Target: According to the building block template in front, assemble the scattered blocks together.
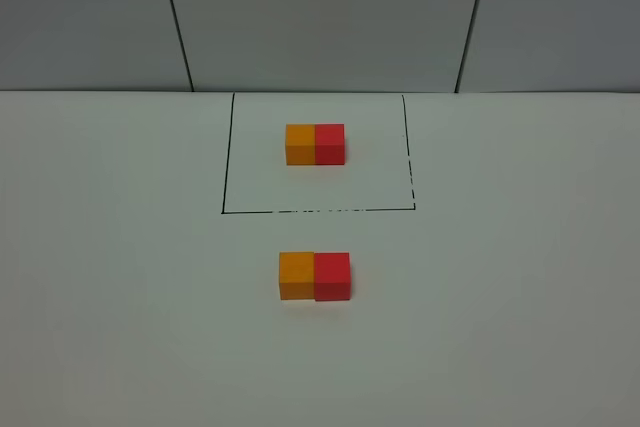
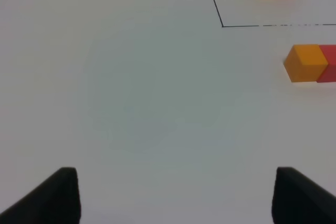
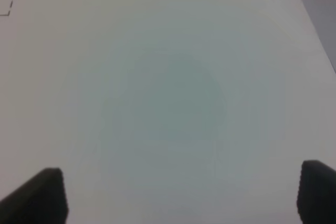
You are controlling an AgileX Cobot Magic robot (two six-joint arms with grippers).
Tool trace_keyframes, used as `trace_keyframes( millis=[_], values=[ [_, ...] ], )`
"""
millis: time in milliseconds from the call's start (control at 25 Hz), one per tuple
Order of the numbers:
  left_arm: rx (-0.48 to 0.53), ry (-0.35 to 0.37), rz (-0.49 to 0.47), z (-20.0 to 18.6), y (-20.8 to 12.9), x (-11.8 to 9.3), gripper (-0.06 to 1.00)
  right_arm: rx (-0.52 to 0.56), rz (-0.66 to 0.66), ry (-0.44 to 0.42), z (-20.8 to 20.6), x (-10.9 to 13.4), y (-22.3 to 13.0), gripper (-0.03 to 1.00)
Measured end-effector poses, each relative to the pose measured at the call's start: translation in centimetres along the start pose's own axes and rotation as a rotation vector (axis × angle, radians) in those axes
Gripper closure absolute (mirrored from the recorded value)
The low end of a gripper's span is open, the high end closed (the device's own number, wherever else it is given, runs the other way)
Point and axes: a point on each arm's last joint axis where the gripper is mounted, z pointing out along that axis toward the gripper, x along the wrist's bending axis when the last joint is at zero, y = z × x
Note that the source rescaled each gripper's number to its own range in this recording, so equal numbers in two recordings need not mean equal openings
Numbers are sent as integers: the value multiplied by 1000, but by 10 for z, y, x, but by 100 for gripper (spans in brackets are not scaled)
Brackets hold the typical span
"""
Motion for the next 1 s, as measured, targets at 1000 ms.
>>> trace_keyframes(
  millis=[1000],
  values=[
    [0, 0, 0, 0, 0, 0, 11, -2, 0, 1, 0, 0, 0, 21]
  ],
)
